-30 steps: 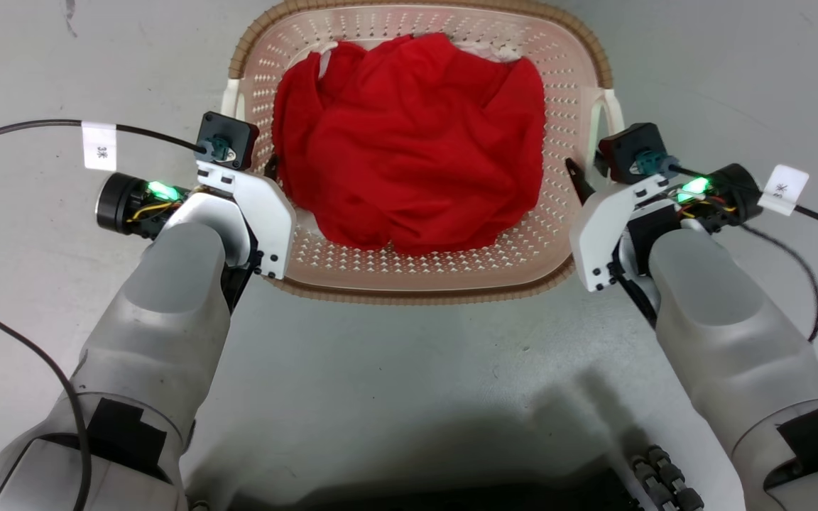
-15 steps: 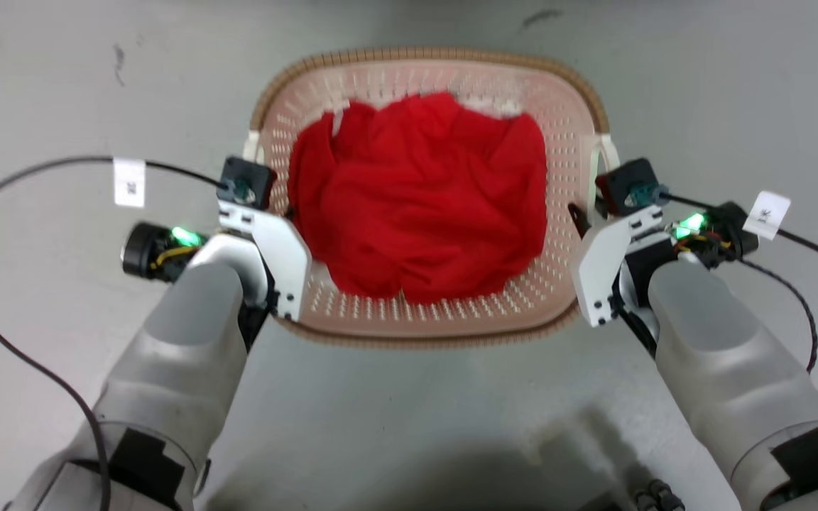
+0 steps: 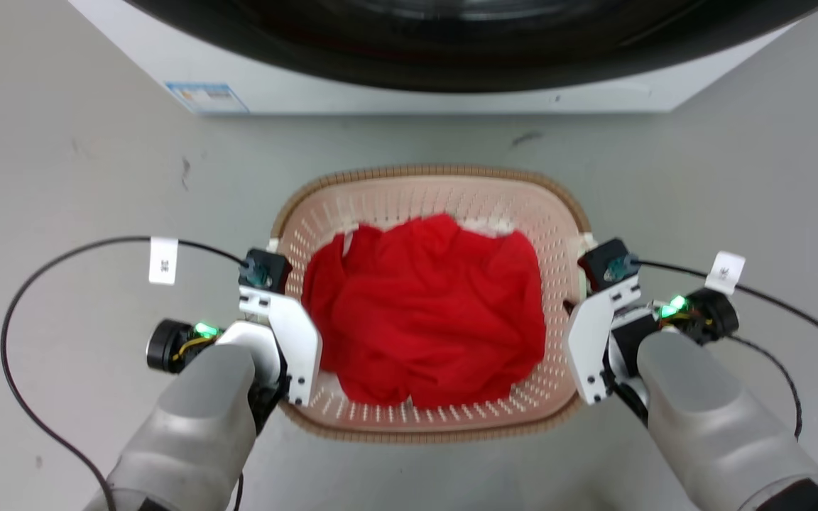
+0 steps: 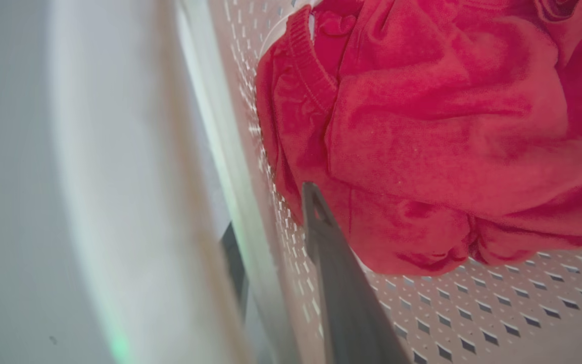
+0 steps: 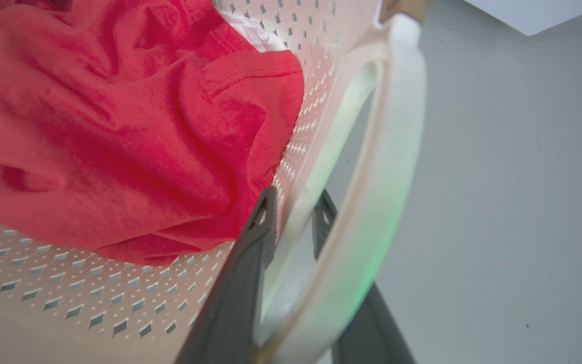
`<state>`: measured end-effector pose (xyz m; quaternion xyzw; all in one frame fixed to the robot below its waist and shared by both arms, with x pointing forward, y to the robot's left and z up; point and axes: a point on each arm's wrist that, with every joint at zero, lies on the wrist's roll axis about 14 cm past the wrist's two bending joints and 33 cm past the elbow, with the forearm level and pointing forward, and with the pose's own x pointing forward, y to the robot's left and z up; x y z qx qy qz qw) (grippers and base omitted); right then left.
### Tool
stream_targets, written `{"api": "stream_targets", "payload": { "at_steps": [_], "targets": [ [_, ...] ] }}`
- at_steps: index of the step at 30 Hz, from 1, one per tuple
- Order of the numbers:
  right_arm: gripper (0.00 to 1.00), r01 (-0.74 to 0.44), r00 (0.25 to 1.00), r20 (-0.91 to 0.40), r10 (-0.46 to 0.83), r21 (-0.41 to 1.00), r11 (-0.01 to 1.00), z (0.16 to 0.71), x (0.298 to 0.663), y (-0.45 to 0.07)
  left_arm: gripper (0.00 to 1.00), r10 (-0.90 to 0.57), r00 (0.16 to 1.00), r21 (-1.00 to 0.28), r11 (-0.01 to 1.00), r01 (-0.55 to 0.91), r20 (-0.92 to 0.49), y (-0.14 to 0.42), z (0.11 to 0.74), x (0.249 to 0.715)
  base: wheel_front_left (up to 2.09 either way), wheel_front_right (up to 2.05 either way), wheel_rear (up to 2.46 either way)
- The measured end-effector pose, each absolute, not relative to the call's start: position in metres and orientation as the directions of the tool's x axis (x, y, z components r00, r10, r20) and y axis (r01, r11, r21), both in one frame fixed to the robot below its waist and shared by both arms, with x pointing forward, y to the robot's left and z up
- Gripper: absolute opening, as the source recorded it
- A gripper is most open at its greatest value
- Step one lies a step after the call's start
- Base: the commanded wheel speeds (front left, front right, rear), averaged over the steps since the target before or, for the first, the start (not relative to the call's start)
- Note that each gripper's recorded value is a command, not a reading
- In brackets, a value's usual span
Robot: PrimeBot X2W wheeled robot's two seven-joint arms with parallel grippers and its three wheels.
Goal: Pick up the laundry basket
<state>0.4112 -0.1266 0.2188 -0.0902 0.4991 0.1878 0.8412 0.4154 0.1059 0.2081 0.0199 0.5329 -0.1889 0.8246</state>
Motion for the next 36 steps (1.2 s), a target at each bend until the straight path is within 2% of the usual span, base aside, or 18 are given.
{"api": "stream_targets", "payload": {
  "at_steps": [10,18,31,36],
  "targets": [
    [0.0,-0.42,0.441,-0.865,0.239,0.036,0.907,0.259,0.383,-0.118,0.0,-0.286,0.359,-0.173,0.933,0.314,-0.888,0.114,0.249,0.382,0.0,0.0,0.0],
    [0.0,-0.449,0.422,-0.873,0.246,0.034,0.893,0.284,0.354,-0.111,0.0,-0.282,0.323,-0.174,0.93,0.325,-0.903,0.118,0.273,0.35,0.0,0.0,0.0],
    [0.0,-0.474,0.39,-0.89,0.237,0.027,0.88,0.307,0.308,-0.106,0.0,-0.281,0.282,-0.177,0.922,0.345,-0.917,0.121,0.299,0.304,0.0,0.0,0.0],
    [0.0,-0.485,0.39,-0.892,0.231,0.014,0.874,0.316,0.303,-0.108,0.0,-0.29,0.274,-0.184,0.917,0.355,-0.917,0.119,0.307,0.296,0.0,0.0,0.0]
  ]
}}
